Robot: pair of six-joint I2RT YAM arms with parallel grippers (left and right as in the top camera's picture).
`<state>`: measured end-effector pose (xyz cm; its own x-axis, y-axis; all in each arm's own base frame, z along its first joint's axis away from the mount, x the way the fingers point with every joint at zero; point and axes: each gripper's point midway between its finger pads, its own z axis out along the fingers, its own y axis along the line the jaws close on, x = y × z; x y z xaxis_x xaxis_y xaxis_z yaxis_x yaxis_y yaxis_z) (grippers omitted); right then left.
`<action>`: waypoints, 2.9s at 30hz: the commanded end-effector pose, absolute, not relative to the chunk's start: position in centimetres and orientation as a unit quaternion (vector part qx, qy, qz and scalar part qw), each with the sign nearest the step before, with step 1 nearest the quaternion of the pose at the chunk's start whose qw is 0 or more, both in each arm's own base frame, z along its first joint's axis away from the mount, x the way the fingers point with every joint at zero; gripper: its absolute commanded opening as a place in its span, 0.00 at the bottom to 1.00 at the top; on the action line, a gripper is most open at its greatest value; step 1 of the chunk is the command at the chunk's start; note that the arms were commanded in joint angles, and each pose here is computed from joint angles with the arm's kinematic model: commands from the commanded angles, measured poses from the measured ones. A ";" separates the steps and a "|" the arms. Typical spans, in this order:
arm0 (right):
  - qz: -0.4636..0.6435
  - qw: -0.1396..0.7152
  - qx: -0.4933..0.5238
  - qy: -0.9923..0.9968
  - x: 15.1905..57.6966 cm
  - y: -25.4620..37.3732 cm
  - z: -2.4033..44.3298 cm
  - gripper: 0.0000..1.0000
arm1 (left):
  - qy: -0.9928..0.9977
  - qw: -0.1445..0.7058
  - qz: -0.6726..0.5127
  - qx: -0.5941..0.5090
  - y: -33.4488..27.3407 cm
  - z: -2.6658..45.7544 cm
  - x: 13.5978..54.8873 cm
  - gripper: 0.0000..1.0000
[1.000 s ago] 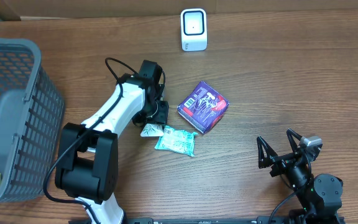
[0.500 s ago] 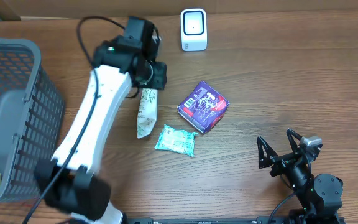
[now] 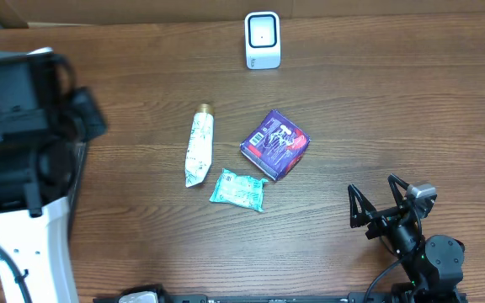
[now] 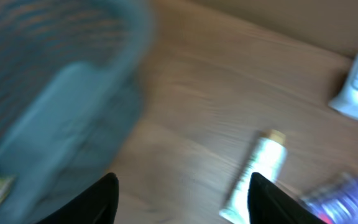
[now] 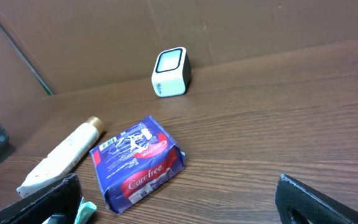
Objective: Scan the item barcode
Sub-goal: 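Move the left gripper back into the basket toward the yellow bag, then grasp the yellow Pokka green tea pouch in the basket with left gripper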
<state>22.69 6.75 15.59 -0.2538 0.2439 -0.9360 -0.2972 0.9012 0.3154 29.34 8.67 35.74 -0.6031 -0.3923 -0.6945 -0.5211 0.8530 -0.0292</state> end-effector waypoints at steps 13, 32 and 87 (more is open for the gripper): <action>0.223 0.609 -0.020 0.761 22.5 6.9 15.8 1.00 | 0.744 0.297 0.168 -0.574 25.6 32.2 23.7 0.90; 0.223 0.609 -0.020 0.761 22.5 6.9 15.8 1.00 | 0.754 0.093 0.248 -0.601 30.6 22.3 21.5 0.88; 0.223 0.609 -0.020 0.761 22.5 6.9 15.8 1.00 | 0.740 0.073 0.313 -0.592 40.3 7.8 13.9 0.25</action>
<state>22.69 6.75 15.60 -0.2535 0.2440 -0.9361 -0.2973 0.9012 0.3154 14.25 40.05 7.52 -0.2920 -0.8326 -0.4706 -0.9228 0.1160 0.3673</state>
